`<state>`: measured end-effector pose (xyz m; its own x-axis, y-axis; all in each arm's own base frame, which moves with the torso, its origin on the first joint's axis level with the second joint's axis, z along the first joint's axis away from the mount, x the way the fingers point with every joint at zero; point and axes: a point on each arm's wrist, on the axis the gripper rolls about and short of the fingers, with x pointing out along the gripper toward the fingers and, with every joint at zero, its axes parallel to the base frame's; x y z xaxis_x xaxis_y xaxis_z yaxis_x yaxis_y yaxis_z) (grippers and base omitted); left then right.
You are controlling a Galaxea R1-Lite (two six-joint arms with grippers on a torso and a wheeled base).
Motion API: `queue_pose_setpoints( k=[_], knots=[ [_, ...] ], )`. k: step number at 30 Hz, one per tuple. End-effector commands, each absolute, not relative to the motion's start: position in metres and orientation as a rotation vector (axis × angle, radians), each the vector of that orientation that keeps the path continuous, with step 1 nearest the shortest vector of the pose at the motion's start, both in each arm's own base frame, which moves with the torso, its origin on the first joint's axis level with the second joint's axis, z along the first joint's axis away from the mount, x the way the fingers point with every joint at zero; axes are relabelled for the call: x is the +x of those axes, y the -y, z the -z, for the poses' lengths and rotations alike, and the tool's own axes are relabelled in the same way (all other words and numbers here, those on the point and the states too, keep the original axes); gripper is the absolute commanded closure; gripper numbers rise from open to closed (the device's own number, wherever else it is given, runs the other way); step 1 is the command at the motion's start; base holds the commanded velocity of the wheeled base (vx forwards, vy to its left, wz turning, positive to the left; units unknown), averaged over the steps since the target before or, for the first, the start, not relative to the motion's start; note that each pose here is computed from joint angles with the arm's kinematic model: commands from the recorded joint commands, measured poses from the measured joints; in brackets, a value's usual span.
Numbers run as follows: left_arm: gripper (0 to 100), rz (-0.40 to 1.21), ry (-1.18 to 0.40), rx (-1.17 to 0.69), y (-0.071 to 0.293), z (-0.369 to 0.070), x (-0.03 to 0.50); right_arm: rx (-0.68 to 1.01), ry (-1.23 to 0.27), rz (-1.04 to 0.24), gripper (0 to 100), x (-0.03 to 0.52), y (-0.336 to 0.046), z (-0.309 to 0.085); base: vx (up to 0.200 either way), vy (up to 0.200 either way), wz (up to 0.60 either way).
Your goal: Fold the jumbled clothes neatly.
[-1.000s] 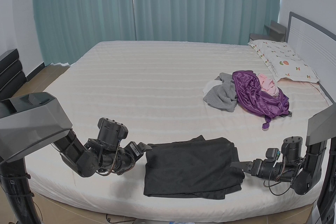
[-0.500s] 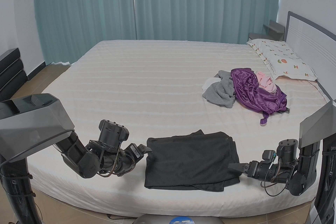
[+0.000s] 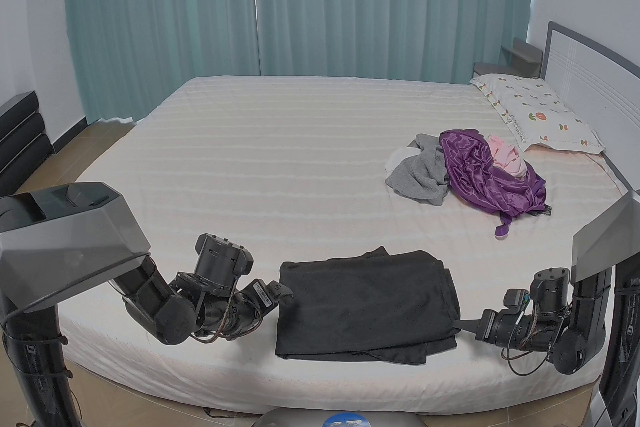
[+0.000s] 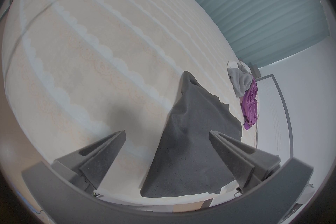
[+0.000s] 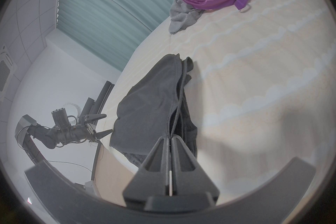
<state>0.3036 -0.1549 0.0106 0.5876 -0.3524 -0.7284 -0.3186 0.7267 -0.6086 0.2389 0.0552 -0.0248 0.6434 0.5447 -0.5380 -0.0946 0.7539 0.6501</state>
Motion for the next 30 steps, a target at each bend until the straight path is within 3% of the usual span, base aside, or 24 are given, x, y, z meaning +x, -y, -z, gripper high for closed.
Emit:
queue_pose_setpoints(
  k=[1,16,17,30],
  knots=[
    [0,0.021,-0.981,-0.782,0.157,-0.007,0.303,0.625,-0.786,-0.388,100,0.234,-0.052,0.02,0.0,0.0,0.0],
    [0,0.054,-1.008,-0.713,0.153,-0.005,0.295,0.588,-0.836,-0.377,100,0.226,-0.048,0.029,0.0,0.0,0.0],
    [0,0.053,-1.008,-0.714,0.153,-0.005,0.295,0.586,-0.841,-0.378,0,0.226,-0.049,0.03,0.0,0.0,0.0],
    [0,0.044,-1.004,-0.758,0.15,-0.006,0.299,0.693,-0.669,-0.4,0,0.269,-0.055,0.011,0.0,0.0,0.0]
  ],
)
